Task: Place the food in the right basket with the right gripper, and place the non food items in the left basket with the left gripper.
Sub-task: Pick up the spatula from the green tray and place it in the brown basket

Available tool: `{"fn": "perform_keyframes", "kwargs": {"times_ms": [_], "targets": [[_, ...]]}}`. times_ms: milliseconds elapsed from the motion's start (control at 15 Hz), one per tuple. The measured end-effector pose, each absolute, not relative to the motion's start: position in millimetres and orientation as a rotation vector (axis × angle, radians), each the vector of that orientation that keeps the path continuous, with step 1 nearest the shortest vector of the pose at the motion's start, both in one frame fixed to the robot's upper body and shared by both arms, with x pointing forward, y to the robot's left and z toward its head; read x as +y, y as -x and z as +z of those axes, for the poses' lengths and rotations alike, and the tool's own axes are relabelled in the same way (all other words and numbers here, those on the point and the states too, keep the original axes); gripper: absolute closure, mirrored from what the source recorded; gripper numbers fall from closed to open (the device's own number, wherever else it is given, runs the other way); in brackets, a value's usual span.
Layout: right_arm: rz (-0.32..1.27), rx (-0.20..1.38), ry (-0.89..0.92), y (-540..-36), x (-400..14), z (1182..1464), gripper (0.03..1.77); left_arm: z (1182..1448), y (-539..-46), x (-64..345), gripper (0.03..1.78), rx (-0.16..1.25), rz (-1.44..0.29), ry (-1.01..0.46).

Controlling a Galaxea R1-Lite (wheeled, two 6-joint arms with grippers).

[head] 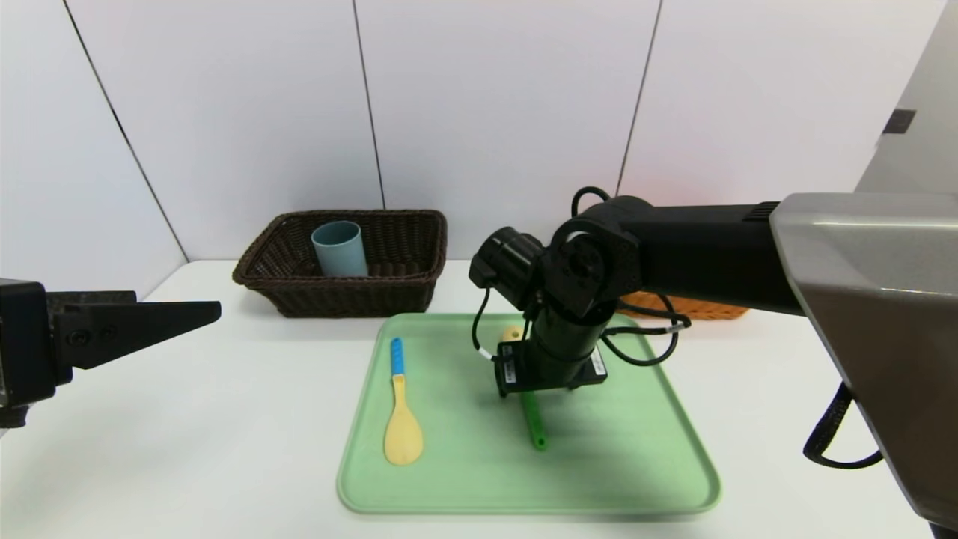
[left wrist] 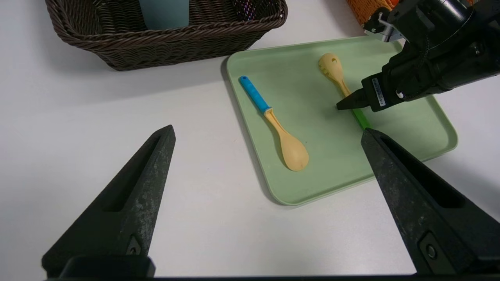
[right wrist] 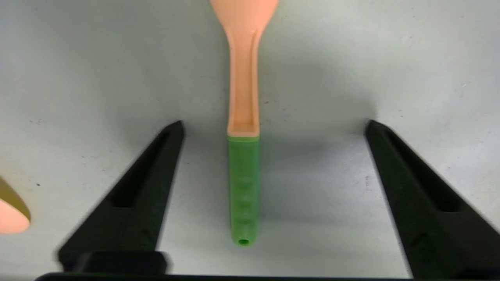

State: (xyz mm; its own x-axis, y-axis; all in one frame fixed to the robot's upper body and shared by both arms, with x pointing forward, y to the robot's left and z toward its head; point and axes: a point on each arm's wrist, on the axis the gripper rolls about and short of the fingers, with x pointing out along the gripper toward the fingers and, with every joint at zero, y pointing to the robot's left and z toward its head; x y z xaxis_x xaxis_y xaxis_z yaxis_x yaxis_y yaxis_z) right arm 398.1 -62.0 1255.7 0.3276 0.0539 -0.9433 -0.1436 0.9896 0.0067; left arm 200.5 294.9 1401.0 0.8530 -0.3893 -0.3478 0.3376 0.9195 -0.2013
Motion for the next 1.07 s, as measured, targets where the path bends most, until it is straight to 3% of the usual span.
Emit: {"fn": "perform_keyframes", "kwargs": {"times_ms": [333, 400, 467, 800, 1067], "targets": [[0.129, 1.232, 0.085, -397.7, -62.1, 1255.8, 0.99, 1401.5, -198.6, 295.6, 0.12, 0.390, -0.384, 0.135], [0.130, 1.233, 0.087, -397.1, -61.6, 1255.8, 1.20, 1401.8, -197.7, 295.9, 0.12, 0.388, -0.384, 0.136], [0.130, 1.233, 0.090, -396.5, -61.2, 1255.7, 1.69, 1401.9, -197.0, 296.1, 0.12, 0.386, -0.384, 0.136], [0.150, 1.221, 0.096, -390.5, -58.0, 1261.2, 1.66, 1402.6, -193.1, 297.4, 0.12, 0.376, -0.386, 0.137], [0.198, 1.130, 0.076, -377.8, -57.4, 1290.6, 1.66, 1400.5, -191.3, 298.0, 0.12, 0.380, -0.384, 0.137]]}}
